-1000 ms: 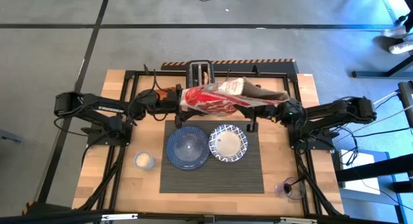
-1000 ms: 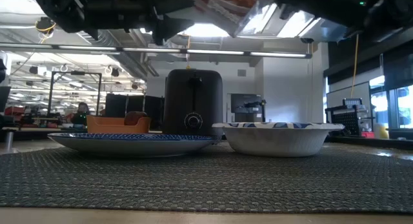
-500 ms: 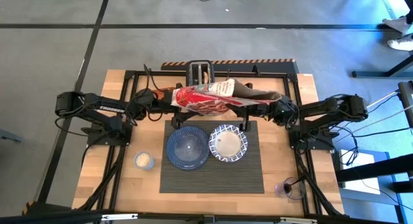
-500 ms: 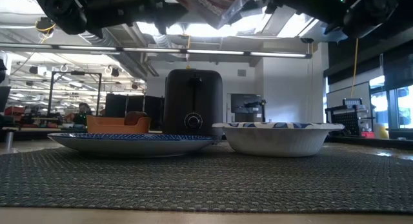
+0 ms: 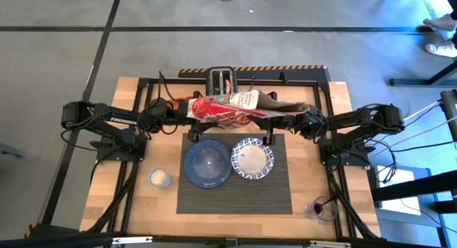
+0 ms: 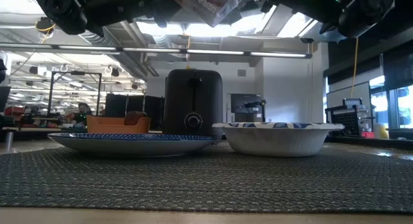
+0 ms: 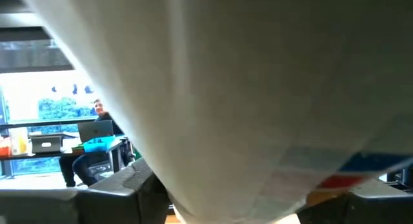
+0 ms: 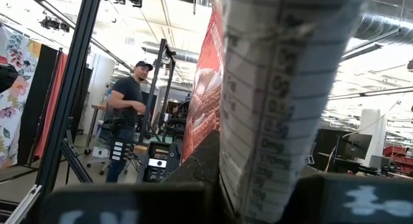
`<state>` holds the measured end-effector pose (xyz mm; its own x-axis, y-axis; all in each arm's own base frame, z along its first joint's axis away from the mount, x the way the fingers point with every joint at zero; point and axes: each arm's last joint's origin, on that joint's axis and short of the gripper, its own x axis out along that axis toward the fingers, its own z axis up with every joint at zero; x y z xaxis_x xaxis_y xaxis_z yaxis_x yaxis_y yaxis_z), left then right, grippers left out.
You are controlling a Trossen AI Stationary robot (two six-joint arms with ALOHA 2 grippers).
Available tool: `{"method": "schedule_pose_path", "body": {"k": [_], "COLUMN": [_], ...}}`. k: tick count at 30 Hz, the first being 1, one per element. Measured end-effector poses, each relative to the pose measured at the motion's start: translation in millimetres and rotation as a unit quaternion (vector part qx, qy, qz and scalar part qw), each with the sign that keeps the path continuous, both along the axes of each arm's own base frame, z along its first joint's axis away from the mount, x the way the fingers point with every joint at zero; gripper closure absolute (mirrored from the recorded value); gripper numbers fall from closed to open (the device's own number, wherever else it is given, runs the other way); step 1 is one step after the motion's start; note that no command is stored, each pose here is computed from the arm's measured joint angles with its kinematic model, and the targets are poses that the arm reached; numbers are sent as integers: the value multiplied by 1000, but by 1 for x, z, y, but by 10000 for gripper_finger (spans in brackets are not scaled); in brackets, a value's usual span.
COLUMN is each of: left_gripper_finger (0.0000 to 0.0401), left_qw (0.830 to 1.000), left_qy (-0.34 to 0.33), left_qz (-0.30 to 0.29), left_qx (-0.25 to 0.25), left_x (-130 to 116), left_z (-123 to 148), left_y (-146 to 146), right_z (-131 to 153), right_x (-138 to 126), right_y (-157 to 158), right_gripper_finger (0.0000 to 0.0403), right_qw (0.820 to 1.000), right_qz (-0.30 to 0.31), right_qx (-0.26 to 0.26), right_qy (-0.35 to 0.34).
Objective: Arrange a breakfast setting
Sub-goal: Pour the cereal into the blue patterned bowl from the cereal box
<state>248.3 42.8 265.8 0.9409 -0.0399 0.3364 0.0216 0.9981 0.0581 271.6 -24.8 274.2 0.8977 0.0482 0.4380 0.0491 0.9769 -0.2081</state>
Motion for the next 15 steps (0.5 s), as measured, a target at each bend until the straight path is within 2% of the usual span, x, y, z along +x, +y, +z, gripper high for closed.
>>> {"method": "schedule_pose_path", "body": {"k": [3, 11, 15], "left_gripper_finger": [176, 186, 187], "left_qw": [1000, 1000, 1000], "left_qy": [-1, 3, 18], "left_qz": [0, -1, -3], "left_qx": [1, -1, -9], "left_x": [0, 0, 0], "left_z": [0, -1, -2], "left_y": [0, 0, 0], "right_z": [0, -1, -4], "right_x": [0, 0, 2], "right_y": [0, 0, 0], "right_gripper_finger": [364, 318, 294], "right_qw": [1000, 1000, 998], "right_qz": [1, 1, 26], "right_qx": [0, 4, 49], "right_qy": [1, 4, 25]}}
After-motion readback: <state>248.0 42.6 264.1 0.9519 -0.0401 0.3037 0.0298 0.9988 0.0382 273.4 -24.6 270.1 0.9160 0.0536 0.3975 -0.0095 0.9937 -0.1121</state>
